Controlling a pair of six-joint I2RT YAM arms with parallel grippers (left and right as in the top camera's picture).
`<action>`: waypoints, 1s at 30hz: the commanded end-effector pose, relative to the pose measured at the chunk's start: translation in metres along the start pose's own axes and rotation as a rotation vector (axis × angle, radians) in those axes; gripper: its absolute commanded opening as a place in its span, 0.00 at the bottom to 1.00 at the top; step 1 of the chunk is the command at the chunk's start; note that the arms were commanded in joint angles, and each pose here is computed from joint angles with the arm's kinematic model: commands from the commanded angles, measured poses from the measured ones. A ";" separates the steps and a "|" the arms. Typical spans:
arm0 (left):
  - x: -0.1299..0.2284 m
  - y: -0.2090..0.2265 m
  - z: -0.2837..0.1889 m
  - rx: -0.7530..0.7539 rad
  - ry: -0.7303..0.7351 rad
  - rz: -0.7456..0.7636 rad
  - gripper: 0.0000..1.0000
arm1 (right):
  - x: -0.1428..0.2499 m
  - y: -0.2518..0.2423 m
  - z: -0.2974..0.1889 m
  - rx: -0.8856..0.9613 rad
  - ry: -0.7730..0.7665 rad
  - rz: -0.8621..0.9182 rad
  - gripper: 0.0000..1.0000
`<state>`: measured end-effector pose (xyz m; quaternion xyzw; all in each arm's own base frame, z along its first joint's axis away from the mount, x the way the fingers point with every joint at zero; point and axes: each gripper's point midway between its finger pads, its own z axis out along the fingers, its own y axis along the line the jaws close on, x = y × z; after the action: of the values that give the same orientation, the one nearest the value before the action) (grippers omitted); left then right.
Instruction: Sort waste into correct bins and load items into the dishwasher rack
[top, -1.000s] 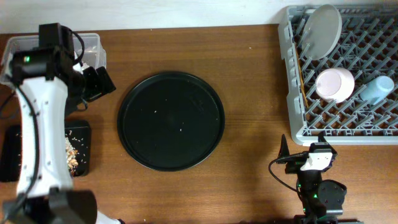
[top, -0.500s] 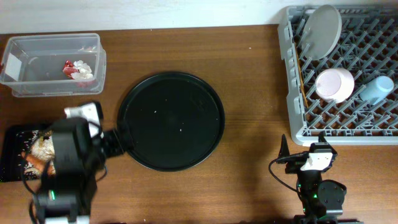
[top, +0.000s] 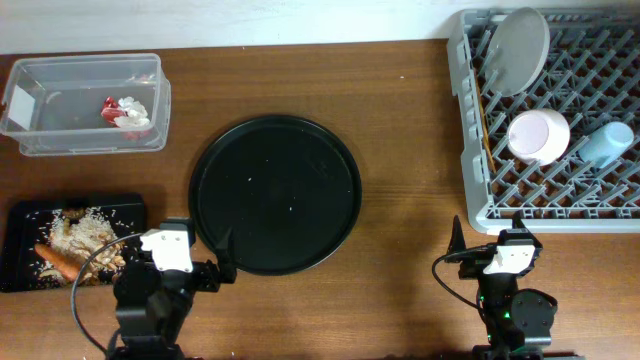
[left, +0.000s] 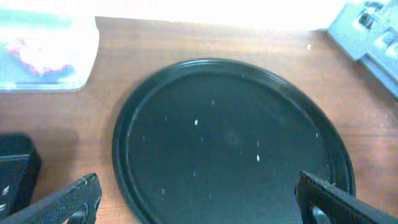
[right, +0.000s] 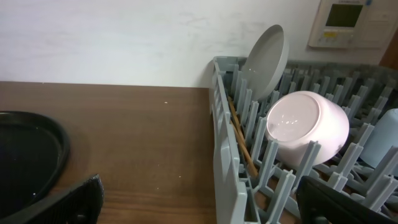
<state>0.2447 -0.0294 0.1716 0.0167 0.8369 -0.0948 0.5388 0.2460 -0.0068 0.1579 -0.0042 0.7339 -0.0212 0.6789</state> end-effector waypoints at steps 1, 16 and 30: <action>-0.008 0.000 -0.001 0.001 -0.120 0.042 0.99 | 0.003 0.000 0.000 0.002 0.002 -0.008 0.98; -0.008 0.016 -0.002 -0.073 -0.379 0.072 0.99 | 0.003 0.000 0.000 0.002 0.002 -0.008 0.98; 0.011 0.028 0.002 -0.134 -0.351 0.057 0.99 | 0.003 0.000 0.000 0.002 0.002 -0.008 0.98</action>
<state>0.2458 -0.0069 0.1589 -0.0098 0.7334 -0.0395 0.6786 0.2460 -0.0069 0.1578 -0.0042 0.7340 -0.0215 0.6788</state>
